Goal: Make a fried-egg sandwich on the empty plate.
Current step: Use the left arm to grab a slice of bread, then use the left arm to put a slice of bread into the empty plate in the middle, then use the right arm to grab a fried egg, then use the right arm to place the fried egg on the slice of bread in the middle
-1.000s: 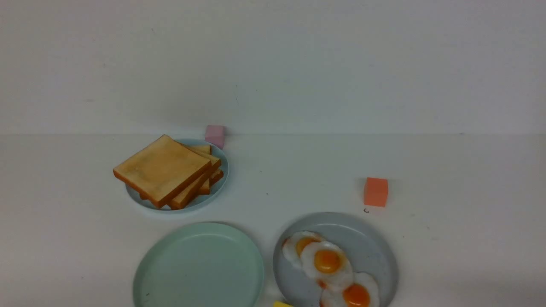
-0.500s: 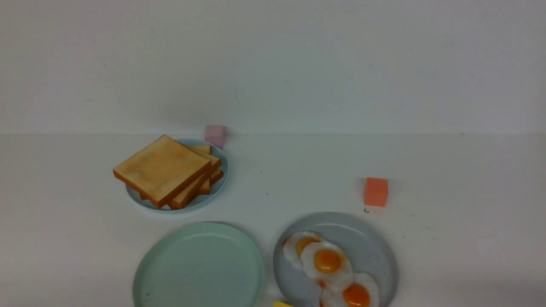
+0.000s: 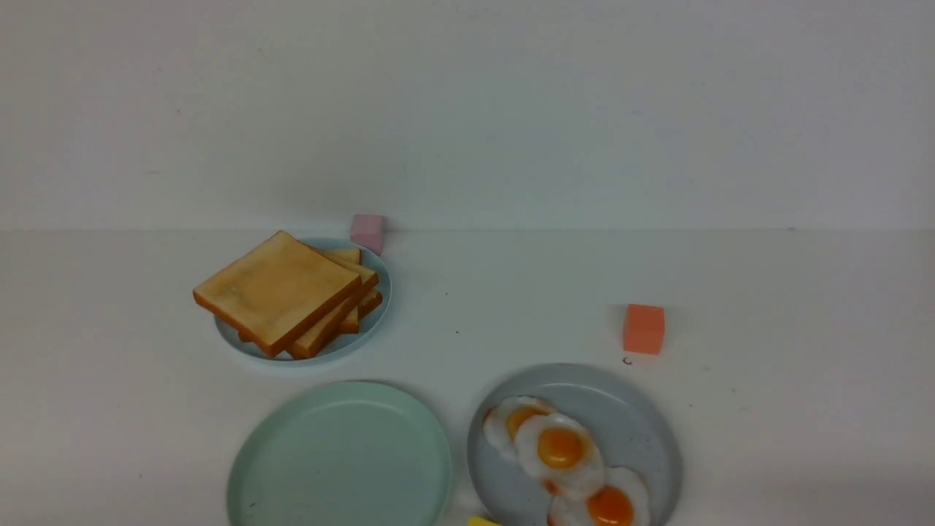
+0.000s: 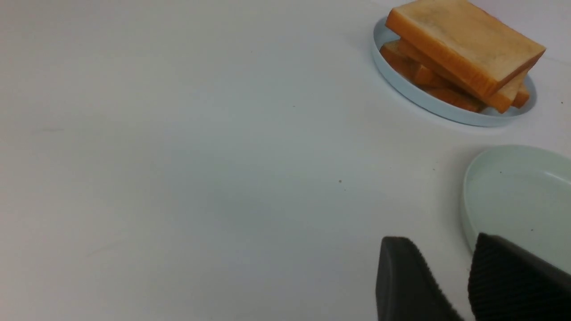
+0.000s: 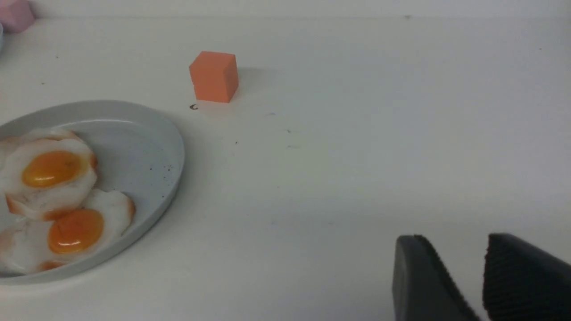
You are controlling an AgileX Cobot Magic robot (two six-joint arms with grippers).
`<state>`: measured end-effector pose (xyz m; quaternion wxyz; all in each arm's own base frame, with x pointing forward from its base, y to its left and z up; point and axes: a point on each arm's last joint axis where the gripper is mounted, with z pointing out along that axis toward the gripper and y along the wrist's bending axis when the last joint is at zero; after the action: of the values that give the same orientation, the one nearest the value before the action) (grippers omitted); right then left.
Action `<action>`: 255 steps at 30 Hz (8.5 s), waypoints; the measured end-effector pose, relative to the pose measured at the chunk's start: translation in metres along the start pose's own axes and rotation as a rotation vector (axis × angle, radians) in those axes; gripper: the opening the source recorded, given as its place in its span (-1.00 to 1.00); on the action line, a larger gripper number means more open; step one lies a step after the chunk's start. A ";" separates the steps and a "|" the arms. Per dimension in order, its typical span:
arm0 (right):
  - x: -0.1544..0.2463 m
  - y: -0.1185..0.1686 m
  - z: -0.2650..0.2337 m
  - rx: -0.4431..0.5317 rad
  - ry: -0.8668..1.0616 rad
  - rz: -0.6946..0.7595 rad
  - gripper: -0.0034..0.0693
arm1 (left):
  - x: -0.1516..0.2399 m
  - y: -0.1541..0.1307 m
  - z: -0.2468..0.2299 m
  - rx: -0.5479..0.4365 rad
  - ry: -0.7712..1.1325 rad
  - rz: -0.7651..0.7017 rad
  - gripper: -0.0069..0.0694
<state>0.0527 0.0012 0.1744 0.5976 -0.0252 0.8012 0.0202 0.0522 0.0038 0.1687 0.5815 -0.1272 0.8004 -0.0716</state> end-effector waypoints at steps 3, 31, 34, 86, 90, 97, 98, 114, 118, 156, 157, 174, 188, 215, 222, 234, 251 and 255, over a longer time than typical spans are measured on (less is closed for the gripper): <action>-0.004 0.001 0.001 -0.013 -0.064 0.000 -0.24 | -0.003 -0.001 0.000 0.013 -0.030 -0.001 -0.20; -0.127 0.010 -0.046 -0.292 -0.703 0.437 -0.24 | -0.090 -0.034 -0.043 0.422 -0.666 -0.311 -0.20; -0.179 0.009 -0.059 -0.253 -0.690 0.385 -0.24 | -0.136 -0.045 -0.063 0.411 -0.658 -0.339 -0.20; -0.158 0.109 0.127 -0.571 0.782 0.160 0.07 | -0.117 -0.077 0.291 -0.147 0.675 -0.634 0.39; -0.158 0.109 0.127 -0.571 0.783 0.160 0.07 | -0.111 -0.075 0.300 -0.158 0.647 -0.662 0.38; -0.158 0.109 0.127 -0.573 0.784 0.164 0.07 | -0.105 -0.072 0.307 -0.162 0.638 -0.644 0.02; -0.158 0.109 0.127 -0.573 0.784 0.164 0.07 | -0.105 -0.072 0.307 -0.161 0.638 -0.643 -0.03; -0.158 0.109 0.126 -0.576 0.790 0.164 0.07 | -0.169 -0.076 0.246 -0.011 0.617 -0.414 -0.56; -0.158 0.109 0.127 -0.576 0.788 0.165 0.07 | -0.166 -0.099 0.220 0.146 0.726 -0.121 -0.56; -0.172 0.119 0.152 -0.622 0.784 0.070 0.07 | -0.126 -0.119 0.184 0.277 0.958 0.151 0.44; -0.173 0.119 0.153 -0.622 0.783 0.070 0.07 | -0.127 -0.120 0.182 0.280 0.958 0.151 0.44; -0.149 0.135 0.217 -0.664 0.935 -0.080 0.07 | -0.118 -0.177 0.059 0.713 0.800 0.496 -0.67; -0.103 0.098 0.284 -0.811 0.965 0.129 0.07 | -0.109 -0.191 0.068 0.606 0.718 0.467 -0.85; -0.043 0.103 0.320 -0.842 1.027 0.260 -0.42 | -0.109 -0.190 0.069 0.598 0.709 0.483 -0.85; -0.047 0.102 0.318 -0.841 1.020 0.243 -0.72 | -0.110 -0.188 0.068 0.586 0.711 0.498 -0.85; -0.161 0.166 0.284 -0.920 0.787 0.010 -0.72 | -0.153 -0.128 0.010 0.276 0.580 0.359 -0.85; -0.068 0.291 0.311 -0.928 0.847 -0.068 -0.61 | -0.158 -0.110 -0.011 0.233 0.579 0.307 -0.82; -0.068 0.292 0.309 -0.934 0.865 -0.049 -0.21 | -0.158 -0.110 -0.011 0.233 0.579 0.307 -0.81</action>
<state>0.3490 0.3125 0.1524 0.1462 -0.3074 0.8760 0.3416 0.1013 -0.0562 0.3452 0.3450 0.0873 0.9283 -0.1073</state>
